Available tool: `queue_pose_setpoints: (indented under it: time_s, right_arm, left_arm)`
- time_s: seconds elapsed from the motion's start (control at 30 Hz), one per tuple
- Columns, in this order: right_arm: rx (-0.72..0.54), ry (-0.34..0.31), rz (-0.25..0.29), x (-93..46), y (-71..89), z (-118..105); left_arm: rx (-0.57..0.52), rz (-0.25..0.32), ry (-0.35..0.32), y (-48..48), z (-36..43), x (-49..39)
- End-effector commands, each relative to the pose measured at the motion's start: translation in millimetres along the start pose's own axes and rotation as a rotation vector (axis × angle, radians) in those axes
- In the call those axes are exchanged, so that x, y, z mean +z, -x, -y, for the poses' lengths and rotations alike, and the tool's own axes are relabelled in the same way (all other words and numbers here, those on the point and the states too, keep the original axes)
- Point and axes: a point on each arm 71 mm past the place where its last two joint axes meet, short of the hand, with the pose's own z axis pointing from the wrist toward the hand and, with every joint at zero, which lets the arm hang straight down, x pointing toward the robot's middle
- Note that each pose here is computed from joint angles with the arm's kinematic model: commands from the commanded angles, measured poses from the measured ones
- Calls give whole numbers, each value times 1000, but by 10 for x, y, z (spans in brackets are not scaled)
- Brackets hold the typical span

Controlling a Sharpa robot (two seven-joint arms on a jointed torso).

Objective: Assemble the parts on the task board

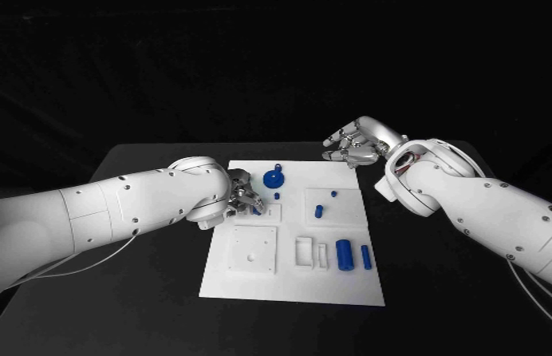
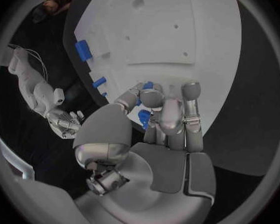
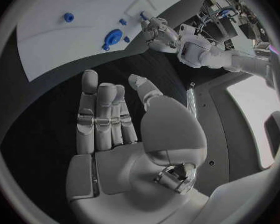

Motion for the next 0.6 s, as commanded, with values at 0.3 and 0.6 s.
queue_pose_setpoints:
  time_s: [0.3,0.6]
  right_arm:
    - [-7,6,-9,-2,-6,-4]
    - [-7,6,-8,-2,-5,-2]
  left_arm:
    - [18,-24,-1,-29,4,2]
    - [20,-26,1,-29,6,8]
